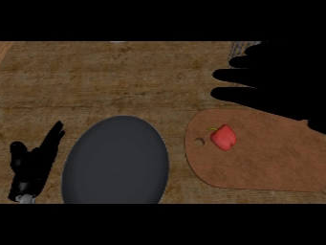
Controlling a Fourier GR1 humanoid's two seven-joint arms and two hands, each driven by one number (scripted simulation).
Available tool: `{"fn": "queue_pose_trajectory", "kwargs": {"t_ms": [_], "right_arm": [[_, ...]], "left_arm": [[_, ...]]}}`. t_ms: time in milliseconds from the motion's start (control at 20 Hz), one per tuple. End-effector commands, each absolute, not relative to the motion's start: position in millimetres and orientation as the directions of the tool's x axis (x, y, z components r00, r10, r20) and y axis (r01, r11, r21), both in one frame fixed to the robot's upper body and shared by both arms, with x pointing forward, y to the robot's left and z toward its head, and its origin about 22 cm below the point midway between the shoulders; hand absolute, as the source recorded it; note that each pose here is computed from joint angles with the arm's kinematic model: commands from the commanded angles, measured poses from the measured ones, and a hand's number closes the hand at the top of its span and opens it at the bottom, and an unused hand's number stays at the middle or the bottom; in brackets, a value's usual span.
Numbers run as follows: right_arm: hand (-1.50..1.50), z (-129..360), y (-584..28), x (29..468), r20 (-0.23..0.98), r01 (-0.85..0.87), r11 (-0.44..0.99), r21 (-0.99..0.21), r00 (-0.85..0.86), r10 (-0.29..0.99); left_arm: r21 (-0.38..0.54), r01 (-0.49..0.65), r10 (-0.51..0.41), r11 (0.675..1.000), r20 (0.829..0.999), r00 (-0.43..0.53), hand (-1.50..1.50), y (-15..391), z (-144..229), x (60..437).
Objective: Pick the bell pepper from the cutting board and place it in the basket
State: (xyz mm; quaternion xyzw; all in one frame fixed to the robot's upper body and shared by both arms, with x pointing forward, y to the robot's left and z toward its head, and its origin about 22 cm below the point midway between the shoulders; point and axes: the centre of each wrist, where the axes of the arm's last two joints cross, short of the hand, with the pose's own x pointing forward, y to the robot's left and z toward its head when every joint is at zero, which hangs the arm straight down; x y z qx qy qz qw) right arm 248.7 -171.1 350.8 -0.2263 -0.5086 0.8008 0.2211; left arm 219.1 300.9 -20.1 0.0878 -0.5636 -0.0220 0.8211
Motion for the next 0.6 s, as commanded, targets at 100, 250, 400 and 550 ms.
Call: {"fn": "queue_pose_trajectory", "kwargs": {"t_ms": [100, 250, 400, 550], "right_arm": [[-1.50, 356, -174, 245, -0.139, -0.159, -0.432, -0.888, -0.802, 0.580], [-1.50, 346, -169, 253, -0.116, -0.184, -0.424, -0.887, -0.800, 0.589], [-1.50, 320, -176, 248, -0.069, -0.206, -0.375, -0.904, -0.795, 0.602], [-1.50, 305, -169, 250, -0.052, -0.217, -0.369, -0.904, -0.800, 0.598]], "left_arm": [[0.150, -0.043, -0.105, 0.988, 0.845, 0.524, 0.00, 300, -53, 192], [0.141, -0.043, -0.097, 0.989, 0.840, 0.534, 0.00, 313, -48, 203], [0.137, -0.068, -0.081, 0.988, 0.846, 0.527, 0.00, 307, -53, 188], [0.142, -0.032, -0.104, 0.989, 0.846, 0.523, 0.00, 299, -41, 210]]}}
